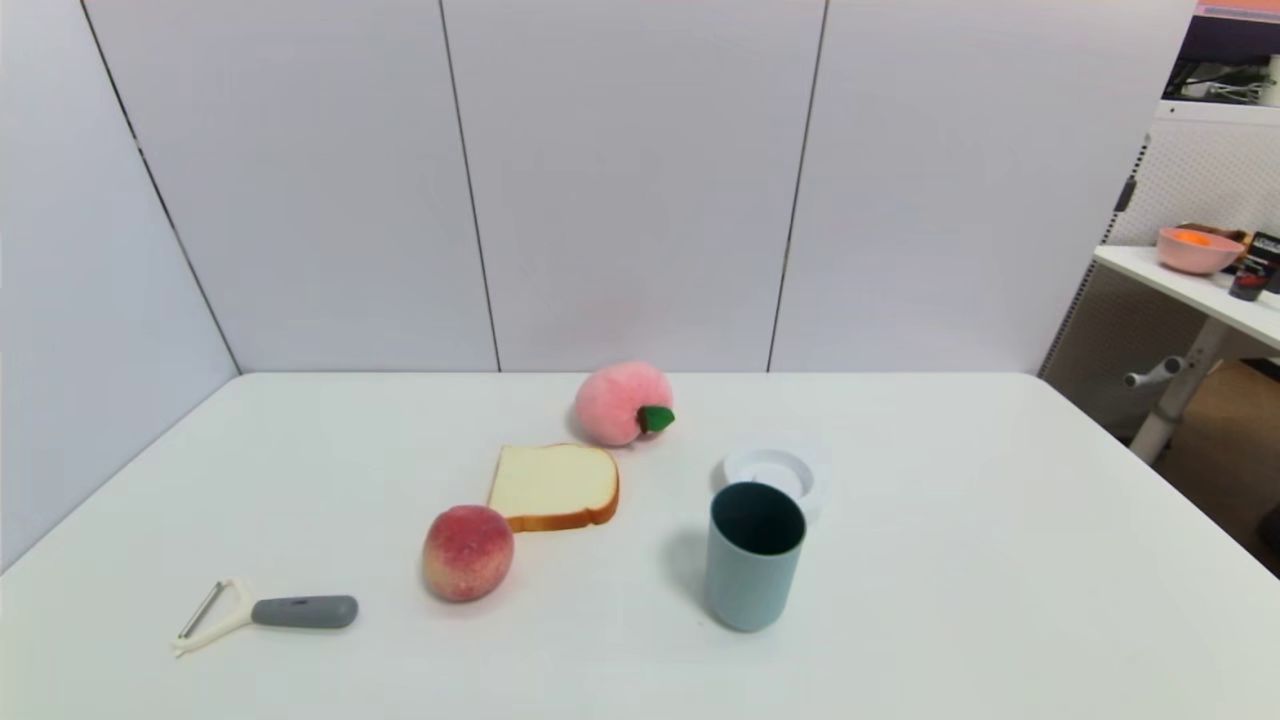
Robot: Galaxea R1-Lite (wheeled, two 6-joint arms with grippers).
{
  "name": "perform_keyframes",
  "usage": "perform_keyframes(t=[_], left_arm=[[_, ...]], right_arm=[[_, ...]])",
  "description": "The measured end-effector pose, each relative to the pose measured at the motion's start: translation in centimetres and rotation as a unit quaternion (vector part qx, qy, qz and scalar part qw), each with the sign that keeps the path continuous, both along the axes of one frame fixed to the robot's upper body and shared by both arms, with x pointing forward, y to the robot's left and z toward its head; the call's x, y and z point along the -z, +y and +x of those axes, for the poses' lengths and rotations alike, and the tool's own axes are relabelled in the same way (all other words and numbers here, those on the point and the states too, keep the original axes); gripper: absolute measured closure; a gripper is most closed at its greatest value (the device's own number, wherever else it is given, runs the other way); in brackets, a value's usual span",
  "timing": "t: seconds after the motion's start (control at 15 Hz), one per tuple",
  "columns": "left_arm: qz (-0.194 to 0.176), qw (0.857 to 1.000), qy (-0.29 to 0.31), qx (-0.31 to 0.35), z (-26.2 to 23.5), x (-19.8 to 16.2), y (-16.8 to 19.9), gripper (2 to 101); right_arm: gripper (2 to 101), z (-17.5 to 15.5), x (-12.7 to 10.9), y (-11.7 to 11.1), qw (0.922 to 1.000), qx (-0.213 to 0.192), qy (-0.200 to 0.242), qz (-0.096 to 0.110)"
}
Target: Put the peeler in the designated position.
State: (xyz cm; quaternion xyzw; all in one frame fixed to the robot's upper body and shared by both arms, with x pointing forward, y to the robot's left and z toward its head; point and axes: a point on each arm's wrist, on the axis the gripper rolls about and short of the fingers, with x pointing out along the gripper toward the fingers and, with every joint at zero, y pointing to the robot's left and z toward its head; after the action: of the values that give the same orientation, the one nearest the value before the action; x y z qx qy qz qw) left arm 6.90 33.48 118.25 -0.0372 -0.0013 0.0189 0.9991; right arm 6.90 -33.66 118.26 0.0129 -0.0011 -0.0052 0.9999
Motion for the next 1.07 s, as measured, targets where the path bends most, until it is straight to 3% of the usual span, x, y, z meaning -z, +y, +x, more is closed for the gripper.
perform_keyframes(t=[1.07], left_arm=[[0.002,1.000,0.008,-0.001,0.12,-0.04,-0.01,5.4]], right_arm=[[4.3,0.00,0.00,0.00,1.0000,0.000,0.000,0.000]])
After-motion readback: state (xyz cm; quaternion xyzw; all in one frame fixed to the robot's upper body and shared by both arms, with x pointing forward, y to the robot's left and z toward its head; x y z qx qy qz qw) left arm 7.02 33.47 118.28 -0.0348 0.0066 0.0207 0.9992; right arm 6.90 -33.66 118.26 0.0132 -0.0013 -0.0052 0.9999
